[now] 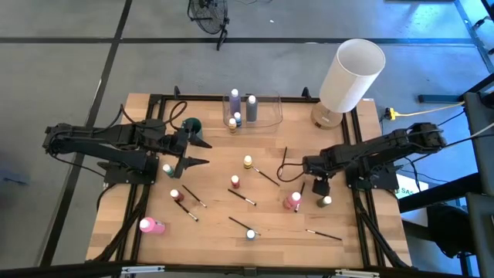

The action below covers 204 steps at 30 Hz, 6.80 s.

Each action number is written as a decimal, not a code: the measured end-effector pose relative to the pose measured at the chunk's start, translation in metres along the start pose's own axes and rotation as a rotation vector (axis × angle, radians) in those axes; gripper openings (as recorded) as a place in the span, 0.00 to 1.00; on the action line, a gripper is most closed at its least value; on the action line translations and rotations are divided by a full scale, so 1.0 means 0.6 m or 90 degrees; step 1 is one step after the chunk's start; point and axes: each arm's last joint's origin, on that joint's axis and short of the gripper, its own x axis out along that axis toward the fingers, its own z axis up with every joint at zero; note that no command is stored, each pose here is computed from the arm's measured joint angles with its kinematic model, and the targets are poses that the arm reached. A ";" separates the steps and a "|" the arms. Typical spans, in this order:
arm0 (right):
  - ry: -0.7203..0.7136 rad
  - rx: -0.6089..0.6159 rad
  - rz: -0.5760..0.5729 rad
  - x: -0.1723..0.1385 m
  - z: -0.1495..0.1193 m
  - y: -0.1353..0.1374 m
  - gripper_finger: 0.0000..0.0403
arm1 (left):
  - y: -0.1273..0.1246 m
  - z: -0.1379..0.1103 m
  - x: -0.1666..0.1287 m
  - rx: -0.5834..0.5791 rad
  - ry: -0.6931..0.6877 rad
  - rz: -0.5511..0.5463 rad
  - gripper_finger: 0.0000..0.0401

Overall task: Pick & Place Paint Supplies
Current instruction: Put the silver paint brush into the green cup

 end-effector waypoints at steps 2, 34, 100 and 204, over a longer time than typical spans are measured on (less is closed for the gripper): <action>-0.005 -0.015 -0.013 0.001 -0.002 0.005 0.70 | 0.000 0.000 0.000 0.000 0.000 0.000 0.60; -0.019 -0.079 -0.013 0.001 -0.006 0.024 0.42 | -0.001 0.000 0.000 -0.006 0.001 -0.020 0.60; -0.115 0.065 -0.131 -0.118 0.055 0.039 0.00 | -0.002 0.007 0.000 -0.011 -0.026 -0.020 0.60; -0.884 -0.304 -0.161 -0.344 0.210 0.188 0.00 | 0.016 -0.008 0.247 0.257 -0.294 0.068 0.60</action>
